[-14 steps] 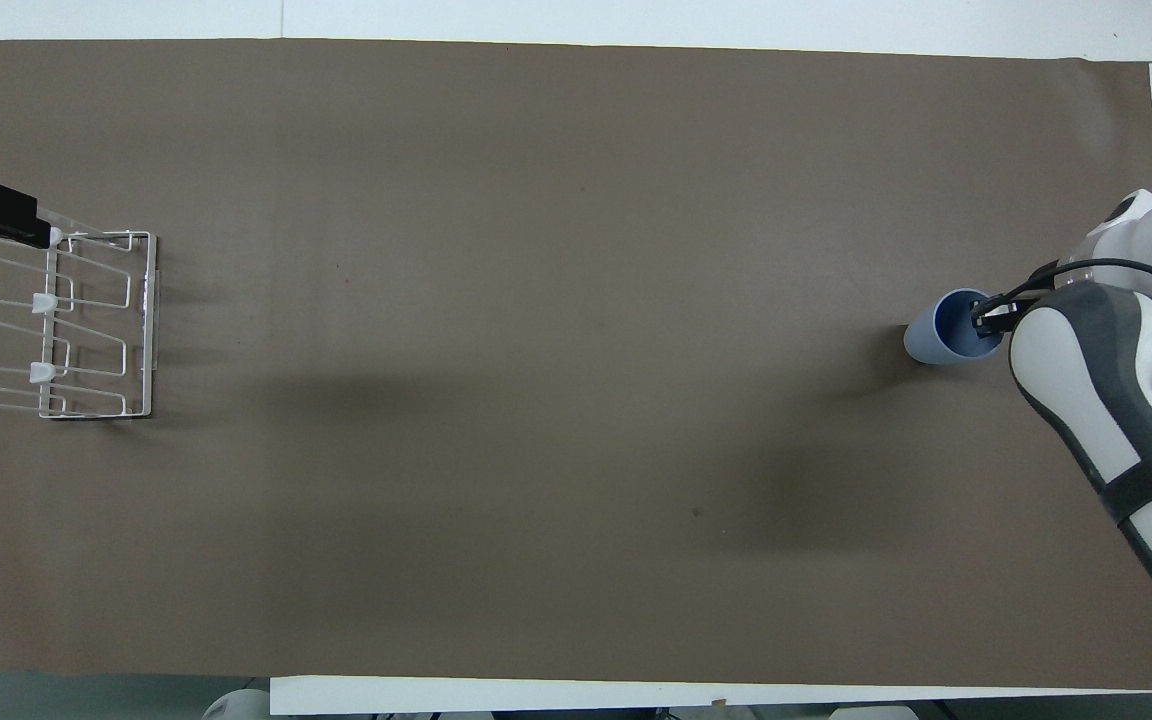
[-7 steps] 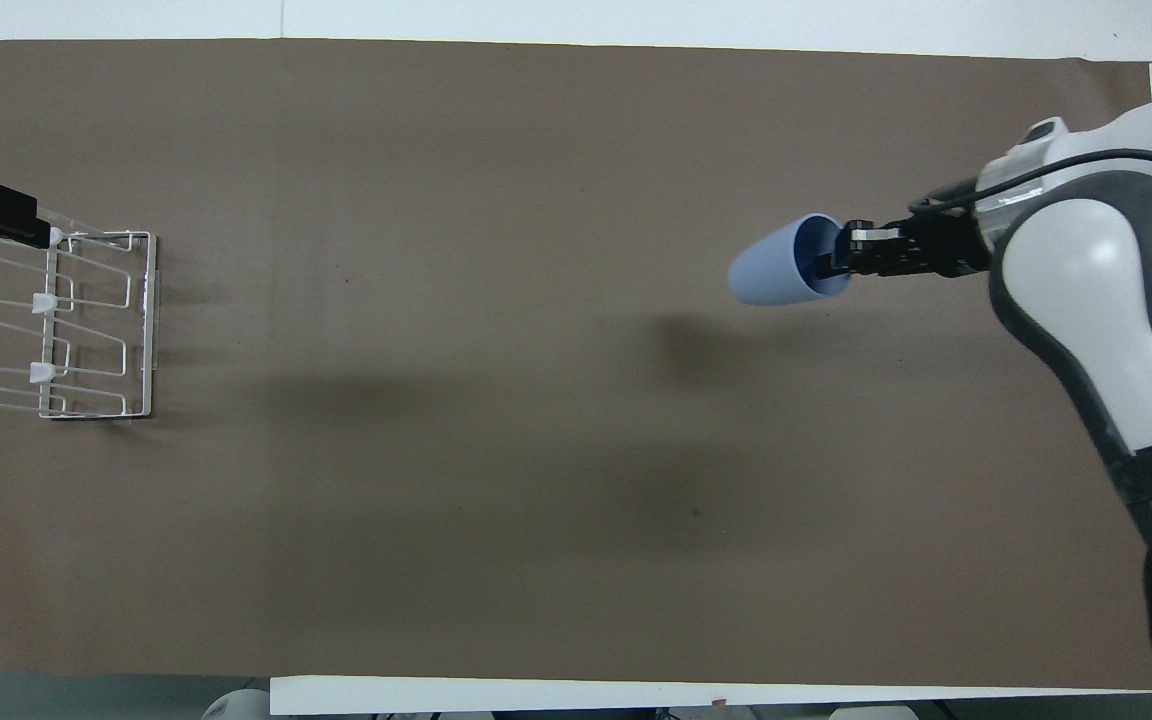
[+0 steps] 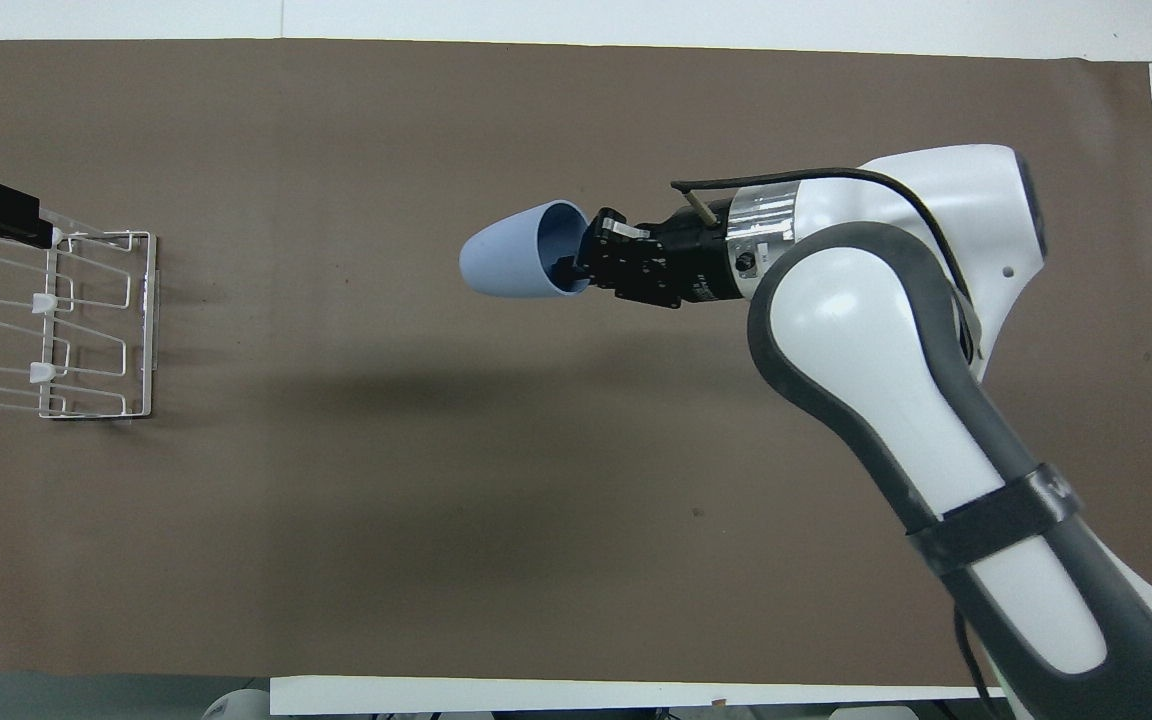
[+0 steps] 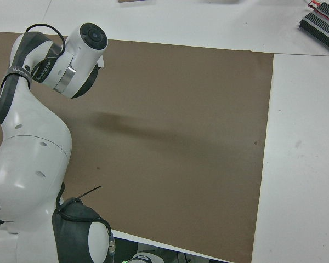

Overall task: Hang cup on cup holder
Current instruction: 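Lift the blue cup with the right gripper toward the left gripper, then grasp the cup with the left gripper while the right gripper holds it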

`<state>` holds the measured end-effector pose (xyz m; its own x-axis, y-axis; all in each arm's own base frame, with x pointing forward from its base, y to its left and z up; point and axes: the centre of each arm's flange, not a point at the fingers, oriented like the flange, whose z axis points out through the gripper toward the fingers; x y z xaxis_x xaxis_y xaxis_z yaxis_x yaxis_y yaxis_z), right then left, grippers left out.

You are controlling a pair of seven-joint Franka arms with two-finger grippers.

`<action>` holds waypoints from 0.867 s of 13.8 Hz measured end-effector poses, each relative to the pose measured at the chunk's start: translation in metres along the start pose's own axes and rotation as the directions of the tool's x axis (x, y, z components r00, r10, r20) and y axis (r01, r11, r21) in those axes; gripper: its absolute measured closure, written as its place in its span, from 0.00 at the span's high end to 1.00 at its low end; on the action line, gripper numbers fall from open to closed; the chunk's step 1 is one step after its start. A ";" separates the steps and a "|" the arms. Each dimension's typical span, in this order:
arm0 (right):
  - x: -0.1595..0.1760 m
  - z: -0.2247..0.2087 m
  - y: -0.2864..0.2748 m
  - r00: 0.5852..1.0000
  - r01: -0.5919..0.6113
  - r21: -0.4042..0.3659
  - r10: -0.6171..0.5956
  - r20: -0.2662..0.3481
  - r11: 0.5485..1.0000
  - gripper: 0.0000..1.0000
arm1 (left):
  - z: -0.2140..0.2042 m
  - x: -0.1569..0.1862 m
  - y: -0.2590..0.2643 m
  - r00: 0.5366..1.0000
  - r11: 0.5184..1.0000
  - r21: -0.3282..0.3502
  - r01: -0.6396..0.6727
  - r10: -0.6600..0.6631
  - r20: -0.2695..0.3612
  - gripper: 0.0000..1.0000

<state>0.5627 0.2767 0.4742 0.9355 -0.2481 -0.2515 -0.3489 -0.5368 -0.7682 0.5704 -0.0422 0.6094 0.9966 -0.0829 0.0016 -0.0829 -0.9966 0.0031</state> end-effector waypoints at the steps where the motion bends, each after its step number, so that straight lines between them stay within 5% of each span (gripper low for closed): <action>1: -0.007 0.010 -0.006 0.999 -0.046 0.044 0.046 0.002 0.998 0.05 | 0.000 0.000 0.000 1.000 1.000 0.000 0.000 0.000 0.002 1.00; 4: -0.021 0.033 -0.013 0.985 -0.174 0.154 0.168 0.047 0.973 0.05 | 0.002 -0.006 0.004 0.999 1.000 0.001 0.022 -0.022 0.044 1.00; 7: -0.024 0.048 -0.010 0.969 -0.246 0.187 0.234 0.084 0.951 0.05 | -0.001 -0.007 0.022 0.981 0.981 -0.045 0.189 -0.187 0.048 1.00; 9: -0.025 0.050 -0.010 0.963 -0.267 0.184 0.254 0.090 0.946 0.05 | -0.005 -0.006 0.045 0.922 0.911 -0.148 0.386 -0.377 0.086 1.00; 12: -0.025 0.051 -0.010 0.962 -0.272 0.185 0.260 0.085 0.945 0.05 | -0.006 -0.010 0.112 0.768 0.743 -0.197 0.640 -0.612 0.189 1.00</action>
<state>0.5450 0.3292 0.4580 0.8138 -0.3096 -0.4918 -0.5734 -0.2908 -0.7659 0.5509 -0.1532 0.6153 0.8165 0.5454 -0.1893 0.5759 -0.7925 0.2007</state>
